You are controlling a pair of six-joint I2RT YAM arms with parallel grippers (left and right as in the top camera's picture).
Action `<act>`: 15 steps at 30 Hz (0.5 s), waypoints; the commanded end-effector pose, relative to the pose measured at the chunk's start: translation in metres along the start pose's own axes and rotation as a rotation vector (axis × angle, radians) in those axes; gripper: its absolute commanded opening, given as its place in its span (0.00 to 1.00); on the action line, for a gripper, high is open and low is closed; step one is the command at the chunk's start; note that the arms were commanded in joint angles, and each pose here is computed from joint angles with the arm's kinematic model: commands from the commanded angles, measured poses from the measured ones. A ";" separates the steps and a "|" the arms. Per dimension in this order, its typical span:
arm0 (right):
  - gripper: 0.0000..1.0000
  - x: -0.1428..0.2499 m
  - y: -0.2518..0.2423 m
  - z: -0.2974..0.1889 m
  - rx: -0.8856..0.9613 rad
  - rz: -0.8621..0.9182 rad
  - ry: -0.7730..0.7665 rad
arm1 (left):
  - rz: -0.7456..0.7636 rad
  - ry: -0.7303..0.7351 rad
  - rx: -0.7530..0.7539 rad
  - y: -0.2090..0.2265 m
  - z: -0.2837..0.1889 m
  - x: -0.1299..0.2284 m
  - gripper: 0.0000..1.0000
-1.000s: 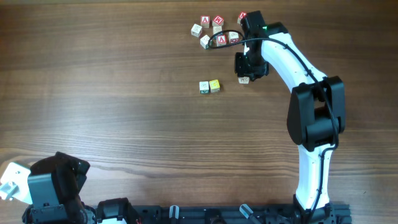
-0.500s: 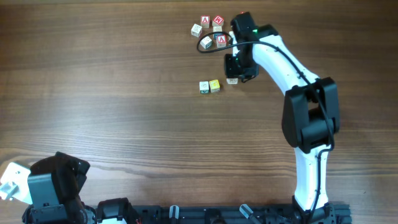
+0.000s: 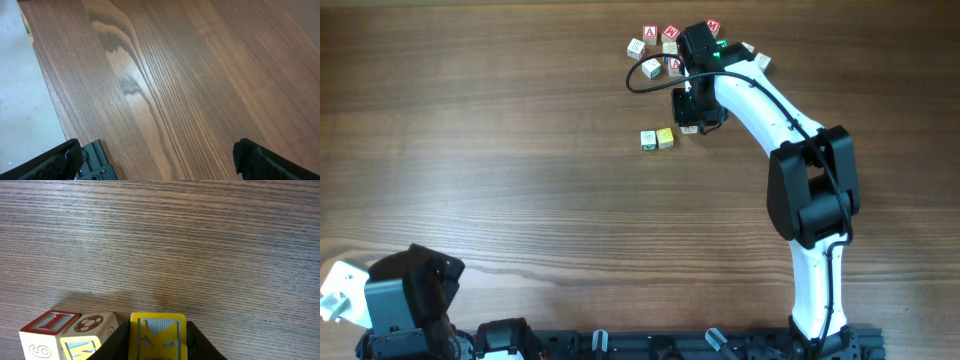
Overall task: Form a horizontal line
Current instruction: 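Place the block right of the yellow block in the row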
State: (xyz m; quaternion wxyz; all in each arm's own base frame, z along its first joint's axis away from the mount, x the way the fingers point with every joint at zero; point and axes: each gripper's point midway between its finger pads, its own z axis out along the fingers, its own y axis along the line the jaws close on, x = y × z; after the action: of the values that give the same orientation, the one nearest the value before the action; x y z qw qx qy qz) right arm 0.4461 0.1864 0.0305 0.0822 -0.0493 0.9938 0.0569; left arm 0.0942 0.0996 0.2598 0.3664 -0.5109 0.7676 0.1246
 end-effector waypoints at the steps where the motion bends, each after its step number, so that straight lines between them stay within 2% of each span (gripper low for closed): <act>1: 0.28 0.002 -0.003 0.005 0.023 0.015 0.004 | -0.022 -0.008 -0.006 0.002 0.000 -0.001 1.00; 4: 0.31 0.003 -0.003 0.005 0.025 0.045 0.012 | -0.022 -0.008 -0.006 0.002 0.000 -0.001 1.00; 8: 0.55 0.007 -0.004 0.005 0.029 0.060 0.027 | -0.022 -0.008 -0.006 0.002 0.000 -0.001 1.00; 11: 0.62 0.009 -0.004 0.005 0.030 0.060 0.034 | -0.022 -0.008 -0.006 0.002 0.000 -0.001 1.00; 15: 0.83 0.009 -0.002 0.005 0.013 0.065 0.035 | -0.022 -0.008 -0.006 0.002 0.000 -0.001 1.00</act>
State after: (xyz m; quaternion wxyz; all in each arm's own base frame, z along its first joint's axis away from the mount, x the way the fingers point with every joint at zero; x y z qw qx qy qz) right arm 0.4406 0.1836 0.0293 0.0692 -0.0210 0.9960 0.0531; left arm 0.0942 0.0996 0.2598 0.3664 -0.5110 0.7675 0.1245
